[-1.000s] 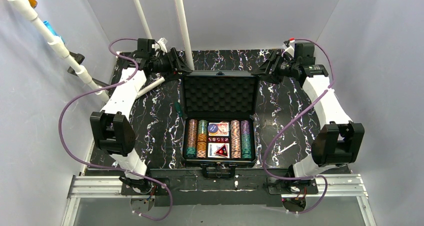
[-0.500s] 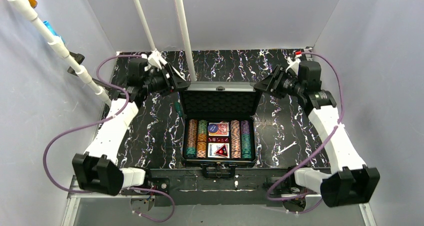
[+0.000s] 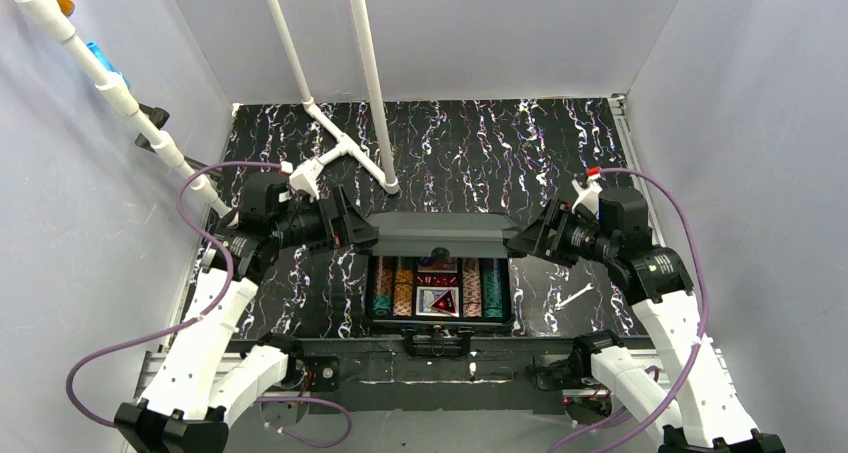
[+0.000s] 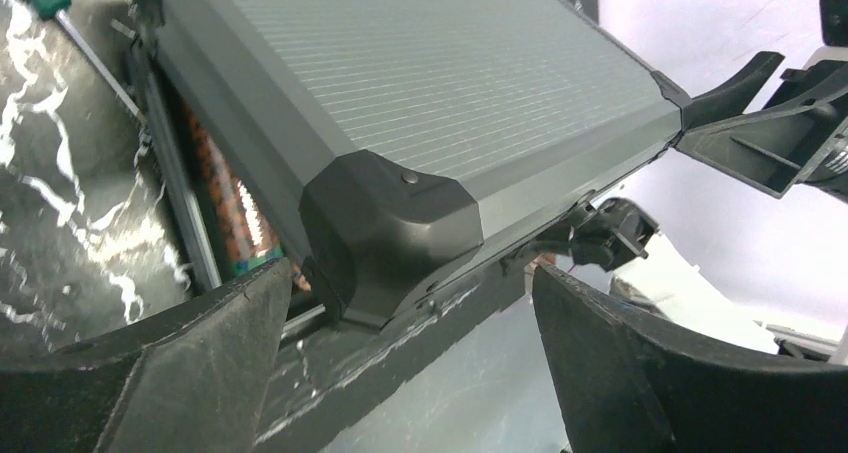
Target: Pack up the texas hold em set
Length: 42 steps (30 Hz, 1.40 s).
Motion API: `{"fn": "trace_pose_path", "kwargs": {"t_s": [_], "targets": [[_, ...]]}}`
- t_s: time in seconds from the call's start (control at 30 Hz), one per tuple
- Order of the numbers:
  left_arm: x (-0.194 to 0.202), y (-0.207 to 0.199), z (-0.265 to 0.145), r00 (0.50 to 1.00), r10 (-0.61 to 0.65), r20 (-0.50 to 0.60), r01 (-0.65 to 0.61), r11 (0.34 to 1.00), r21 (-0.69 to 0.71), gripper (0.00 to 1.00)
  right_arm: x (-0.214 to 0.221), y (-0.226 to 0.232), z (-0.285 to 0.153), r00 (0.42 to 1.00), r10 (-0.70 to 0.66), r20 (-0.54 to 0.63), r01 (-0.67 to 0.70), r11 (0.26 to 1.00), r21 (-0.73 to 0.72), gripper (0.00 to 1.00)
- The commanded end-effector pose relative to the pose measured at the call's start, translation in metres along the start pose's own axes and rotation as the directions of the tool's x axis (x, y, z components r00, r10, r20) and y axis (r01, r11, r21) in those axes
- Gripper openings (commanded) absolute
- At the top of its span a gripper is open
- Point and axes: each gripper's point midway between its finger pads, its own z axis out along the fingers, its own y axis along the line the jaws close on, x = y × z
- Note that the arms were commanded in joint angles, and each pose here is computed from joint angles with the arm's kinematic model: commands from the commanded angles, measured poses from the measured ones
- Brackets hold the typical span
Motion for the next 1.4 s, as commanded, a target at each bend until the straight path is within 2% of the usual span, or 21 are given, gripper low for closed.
{"fn": "trace_pose_path", "kwargs": {"t_s": [0.0,0.1,0.2,0.3,0.5,0.63,0.73,0.87,1.0,1.2,1.37], "targets": [[0.029,0.013,-0.026,0.996,0.025,-0.085,-0.033,0.995,-0.096,0.91,0.034,-0.041,-0.013,0.995,0.028,-0.094,-0.010,0.982,0.189,0.71],[0.035,0.019,-0.041,0.995,0.044,-0.093,-0.059,0.986,-0.156,0.91,0.041,-0.049,-0.021,0.993,0.019,-0.119,0.010,0.971,0.237,0.71],[0.040,0.016,-0.046,0.995,0.037,-0.096,-0.051,0.988,-0.148,0.91,0.039,-0.055,-0.027,0.993,0.001,-0.115,0.031,0.959,0.281,0.72],[0.043,0.021,-0.048,0.994,0.039,-0.102,-0.056,0.983,-0.172,0.91,0.036,-0.068,-0.043,0.992,-0.022,-0.123,0.069,0.919,0.388,0.72],[0.046,0.015,-0.030,0.990,-0.001,-0.140,-0.012,0.995,-0.096,0.87,0.041,-0.059,-0.050,0.989,-0.021,-0.145,0.072,0.933,0.354,0.72],[0.045,0.006,-0.011,0.989,-0.020,-0.147,0.019,1.000,-0.005,0.84,0.049,-0.042,-0.034,0.975,-0.076,-0.207,0.121,0.969,0.215,0.70],[0.051,-0.001,0.011,0.979,-0.008,-0.205,0.016,0.999,0.035,0.78,0.067,-0.022,-0.014,0.947,-0.157,-0.281,0.193,0.975,0.107,0.68],[0.066,-0.010,0.043,0.958,0.030,-0.284,-0.012,0.998,0.064,0.66,0.094,0.013,0.011,0.882,-0.332,-0.336,0.358,0.934,0.018,0.67],[0.071,-0.021,0.067,0.948,0.078,-0.309,-0.047,0.993,0.104,0.55,0.124,0.037,0.029,0.804,-0.461,-0.374,0.487,0.873,-0.028,0.65],[0.073,-0.018,0.089,0.934,0.092,-0.346,-0.066,0.994,0.087,0.49,0.138,0.034,0.045,0.793,-0.473,-0.384,0.495,0.868,-0.048,0.64],[0.098,0.002,0.100,0.913,0.052,-0.405,-0.035,0.998,0.050,0.44,0.164,0.043,0.048,0.741,-0.539,-0.401,0.496,0.841,-0.215,0.63]]}}
